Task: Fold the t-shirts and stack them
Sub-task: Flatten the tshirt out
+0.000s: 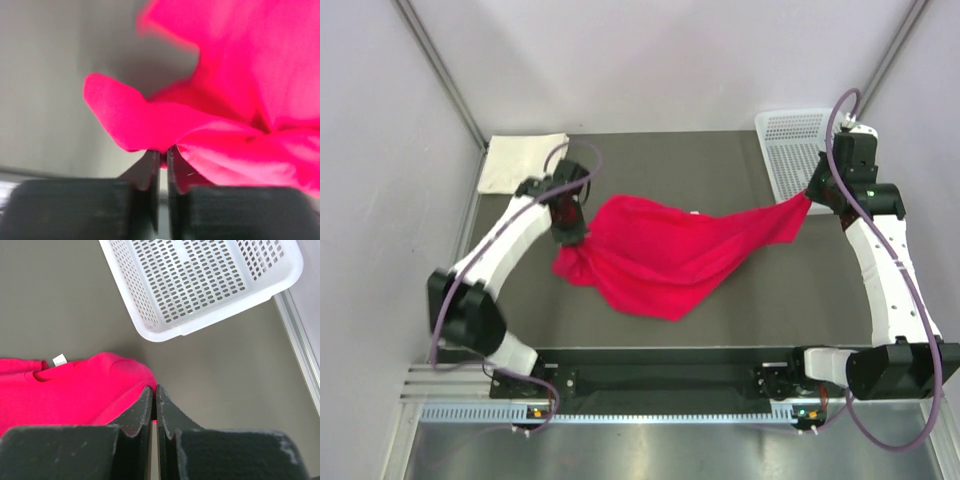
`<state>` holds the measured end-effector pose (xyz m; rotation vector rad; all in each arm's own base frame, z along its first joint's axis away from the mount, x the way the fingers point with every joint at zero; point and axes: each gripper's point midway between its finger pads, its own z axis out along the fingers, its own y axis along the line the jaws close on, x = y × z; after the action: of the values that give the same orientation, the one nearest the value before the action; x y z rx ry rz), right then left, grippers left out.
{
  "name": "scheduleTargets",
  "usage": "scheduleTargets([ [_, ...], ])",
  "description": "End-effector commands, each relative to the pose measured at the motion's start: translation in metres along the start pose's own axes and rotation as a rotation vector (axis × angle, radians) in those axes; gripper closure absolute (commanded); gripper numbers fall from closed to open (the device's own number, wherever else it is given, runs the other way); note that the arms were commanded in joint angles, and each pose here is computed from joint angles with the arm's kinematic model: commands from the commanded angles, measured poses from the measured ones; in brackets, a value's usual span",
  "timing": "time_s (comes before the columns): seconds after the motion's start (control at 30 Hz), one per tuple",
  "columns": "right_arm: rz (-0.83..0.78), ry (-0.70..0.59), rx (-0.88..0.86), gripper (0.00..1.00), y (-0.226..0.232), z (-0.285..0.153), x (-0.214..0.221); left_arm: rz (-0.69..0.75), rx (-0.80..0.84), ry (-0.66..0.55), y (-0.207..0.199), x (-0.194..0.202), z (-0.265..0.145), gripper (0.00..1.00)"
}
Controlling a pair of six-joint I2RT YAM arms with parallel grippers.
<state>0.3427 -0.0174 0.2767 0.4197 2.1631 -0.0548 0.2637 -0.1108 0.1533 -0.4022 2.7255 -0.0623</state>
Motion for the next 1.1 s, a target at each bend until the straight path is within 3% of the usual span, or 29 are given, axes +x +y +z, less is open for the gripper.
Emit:
scheduleTargets([
  [0.0, 0.006, -0.021, -0.023, 1.00, 0.005, -0.001, -0.008, 0.079, 0.006, -0.047, -0.013, -0.075, 0.039, 0.89],
  [0.03, 0.005, -0.020, -0.023, 1.00, 0.005, -0.001, -0.008, 0.097, -0.061, -0.097, -0.005, -0.103, 0.031, 0.72],
  [0.1, 0.003, -0.024, -0.037, 1.00, 0.009, -0.002, -0.009, 0.098, -0.121, -0.099, -0.005, -0.129, 0.032, 0.62],
  [0.17, -0.002, -0.021, -0.059, 1.00, 0.014, -0.003, -0.009, 0.112, -0.121, -0.118, -0.006, -0.135, 0.028, 0.47],
  [0.2, -0.002, -0.018, -0.063, 1.00, 0.015, -0.002, -0.008, 0.113, -0.097, -0.126, -0.006, -0.129, 0.021, 0.45],
  [0.27, -0.002, -0.020, -0.068, 1.00, 0.016, -0.001, -0.006, 0.102, -0.022, -0.112, -0.014, -0.117, 0.016, 0.46],
  [0.47, -0.013, -0.015, -0.095, 1.00, 0.019, -0.001, 0.001, 0.122, 0.244, 0.076, -0.039, -0.007, 0.011, 0.52],
  [0.53, -0.012, -0.017, -0.109, 1.00, 0.019, -0.003, 0.004, 0.136, 0.275, 0.108, -0.040, 0.028, 0.009, 0.46],
  [0.6, -0.011, -0.013, -0.134, 1.00, 0.023, -0.005, 0.008, 0.160, 0.364, 0.101, -0.051, 0.052, 0.003, 0.34],
  [0.67, -0.013, -0.011, -0.162, 1.00, 0.026, -0.006, 0.013, 0.149, 0.446, 0.077, -0.061, 0.059, -0.005, 0.28],
  [0.8, -0.002, -0.007, -0.176, 1.00, 0.027, -0.010, 0.018, 0.114, 0.495, 0.156, -0.069, 0.082, 0.008, 0.23],
  [0.93, 0.008, -0.015, -0.186, 1.00, 0.026, -0.016, 0.018, 0.114, 0.467, 0.166, -0.070, 0.083, 0.030, 0.26],
  [1.07, 0.007, -0.026, -0.184, 1.00, 0.024, -0.023, 0.018, 0.126, 0.457, 0.190, -0.080, 0.078, 0.050, 0.35],
])
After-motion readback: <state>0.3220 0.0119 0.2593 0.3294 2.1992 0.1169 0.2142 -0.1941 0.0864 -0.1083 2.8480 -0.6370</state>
